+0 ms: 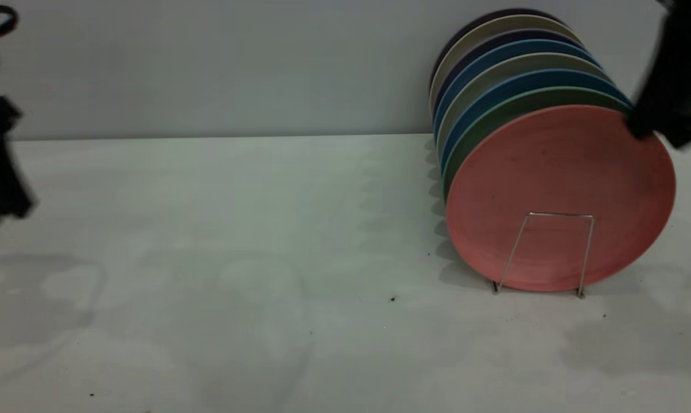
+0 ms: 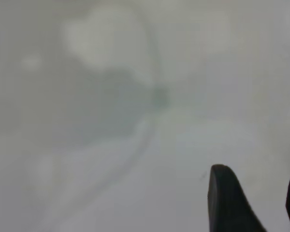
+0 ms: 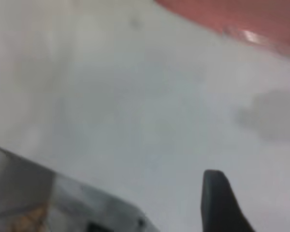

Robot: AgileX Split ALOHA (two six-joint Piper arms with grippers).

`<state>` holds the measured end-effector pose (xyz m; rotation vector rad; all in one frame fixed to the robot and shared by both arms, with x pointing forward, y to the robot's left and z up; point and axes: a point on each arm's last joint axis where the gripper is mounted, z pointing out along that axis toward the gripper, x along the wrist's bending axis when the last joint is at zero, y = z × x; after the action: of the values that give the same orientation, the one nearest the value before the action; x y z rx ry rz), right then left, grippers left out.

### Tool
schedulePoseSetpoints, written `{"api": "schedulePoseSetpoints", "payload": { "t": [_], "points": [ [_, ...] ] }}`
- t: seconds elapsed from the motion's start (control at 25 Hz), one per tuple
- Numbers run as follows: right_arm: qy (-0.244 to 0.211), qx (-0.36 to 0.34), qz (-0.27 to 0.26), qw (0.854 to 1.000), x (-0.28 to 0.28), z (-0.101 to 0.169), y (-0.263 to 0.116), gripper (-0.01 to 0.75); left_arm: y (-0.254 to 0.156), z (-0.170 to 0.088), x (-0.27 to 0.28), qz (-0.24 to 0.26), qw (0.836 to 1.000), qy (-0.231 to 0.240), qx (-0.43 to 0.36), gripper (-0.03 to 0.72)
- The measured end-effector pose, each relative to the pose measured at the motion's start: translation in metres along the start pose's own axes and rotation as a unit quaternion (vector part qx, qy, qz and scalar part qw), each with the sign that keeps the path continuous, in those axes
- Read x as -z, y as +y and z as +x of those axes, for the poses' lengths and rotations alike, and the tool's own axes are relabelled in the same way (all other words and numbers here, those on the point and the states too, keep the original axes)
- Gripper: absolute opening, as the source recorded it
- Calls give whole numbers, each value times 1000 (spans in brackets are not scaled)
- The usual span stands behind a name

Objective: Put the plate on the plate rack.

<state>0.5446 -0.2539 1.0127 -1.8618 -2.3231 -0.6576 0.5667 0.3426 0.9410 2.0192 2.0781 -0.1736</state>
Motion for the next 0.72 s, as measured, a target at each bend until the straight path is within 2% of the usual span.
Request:
{"api": "schedulePoseSetpoints", "payload": {
  "t": [0.12,0.32,0.52,0.72],
  "points": [
    [-41,1,27,999,17,1,-12,386,-13,-3,28,18,999,36,7,334],
    [-79,20,20,996,65,17,-36,386,-42,-26,91,-36,999,38,-7,334],
    [-89,48,-51,994,117,43,-67,386,-87,-48,132,-112,993,31,-25,334],
    [-98,67,-116,986,146,61,-109,386,-128,-61,146,-154,987,24,-36,334]
  ]
}}
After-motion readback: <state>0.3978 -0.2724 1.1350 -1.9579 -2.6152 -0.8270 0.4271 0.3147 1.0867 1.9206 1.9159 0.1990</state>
